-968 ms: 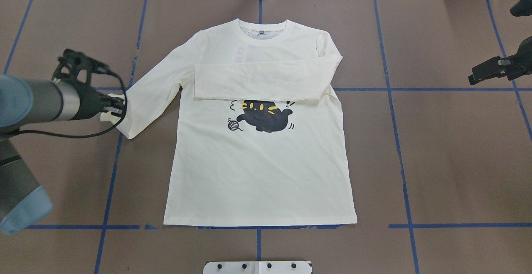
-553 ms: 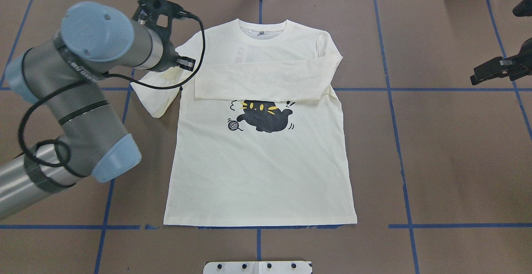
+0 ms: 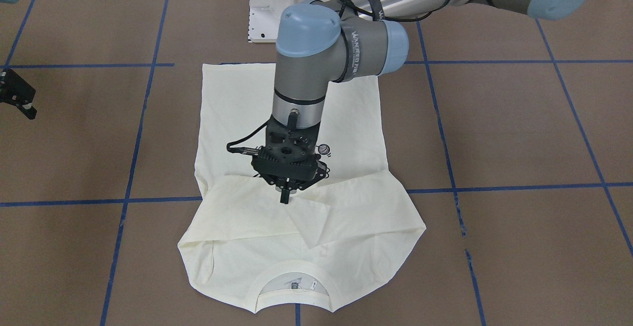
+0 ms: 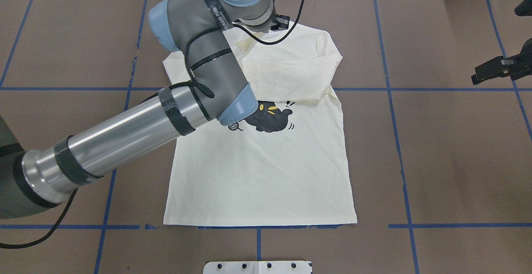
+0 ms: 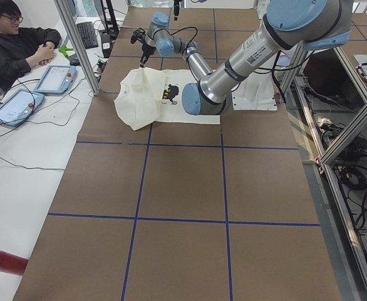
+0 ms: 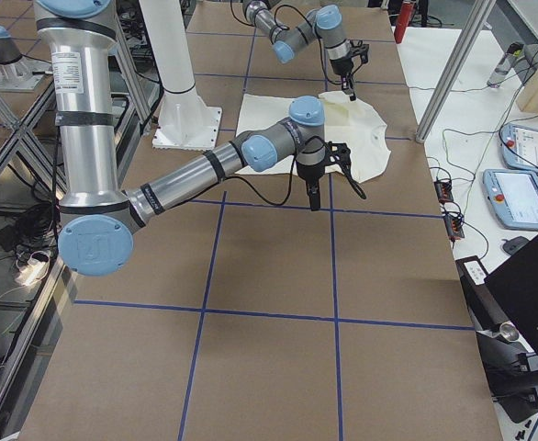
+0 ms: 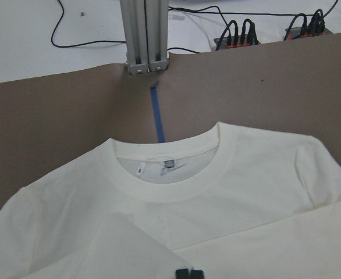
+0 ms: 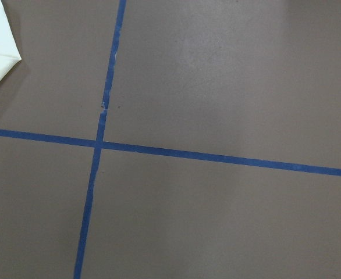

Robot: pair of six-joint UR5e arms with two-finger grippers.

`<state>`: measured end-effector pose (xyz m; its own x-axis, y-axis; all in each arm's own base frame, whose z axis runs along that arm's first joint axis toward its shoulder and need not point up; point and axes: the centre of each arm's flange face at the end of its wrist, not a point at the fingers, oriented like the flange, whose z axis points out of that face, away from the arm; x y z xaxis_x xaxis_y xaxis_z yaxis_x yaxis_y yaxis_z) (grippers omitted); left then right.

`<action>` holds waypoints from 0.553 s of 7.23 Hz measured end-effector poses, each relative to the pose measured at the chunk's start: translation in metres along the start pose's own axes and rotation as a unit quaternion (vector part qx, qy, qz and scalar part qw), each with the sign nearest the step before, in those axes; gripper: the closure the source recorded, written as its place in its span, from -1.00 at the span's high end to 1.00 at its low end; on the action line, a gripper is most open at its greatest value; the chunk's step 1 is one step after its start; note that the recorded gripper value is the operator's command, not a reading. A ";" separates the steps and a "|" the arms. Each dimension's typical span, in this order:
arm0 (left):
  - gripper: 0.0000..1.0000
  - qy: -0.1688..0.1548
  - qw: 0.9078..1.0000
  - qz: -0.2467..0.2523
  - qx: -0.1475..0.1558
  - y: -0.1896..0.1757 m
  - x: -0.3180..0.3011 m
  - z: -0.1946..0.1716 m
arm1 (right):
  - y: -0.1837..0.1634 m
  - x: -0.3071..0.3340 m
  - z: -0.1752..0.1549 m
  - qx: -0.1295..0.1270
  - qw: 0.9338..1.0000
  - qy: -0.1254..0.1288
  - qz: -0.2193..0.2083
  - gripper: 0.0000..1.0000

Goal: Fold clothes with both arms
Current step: 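Carry the sleeve with the left gripper across the shirt over the folded sleeve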

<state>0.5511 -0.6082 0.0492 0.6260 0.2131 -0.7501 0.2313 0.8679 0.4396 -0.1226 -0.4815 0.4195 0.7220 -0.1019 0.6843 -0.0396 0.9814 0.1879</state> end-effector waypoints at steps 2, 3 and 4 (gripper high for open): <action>-1.00 0.033 0.999 0.022 0.017 0.022 0.050 0.026 | -0.001 0.002 -0.001 0.002 1.000 0.001 0.003 1.00; 0.46 0.048 0.998 0.040 0.026 0.043 0.069 0.034 | -0.001 0.003 -0.002 0.002 1.000 0.002 0.004 1.00; 0.99 0.065 0.996 0.054 0.033 0.057 0.080 0.037 | -0.001 0.004 -0.002 0.002 1.000 0.002 0.004 1.00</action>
<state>0.6416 -0.5581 0.0327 0.5494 0.3635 -0.7523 0.2196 0.8059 0.5498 -0.1188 -0.4828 0.4205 0.7244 -0.0930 0.6830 -0.0490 0.9814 0.1856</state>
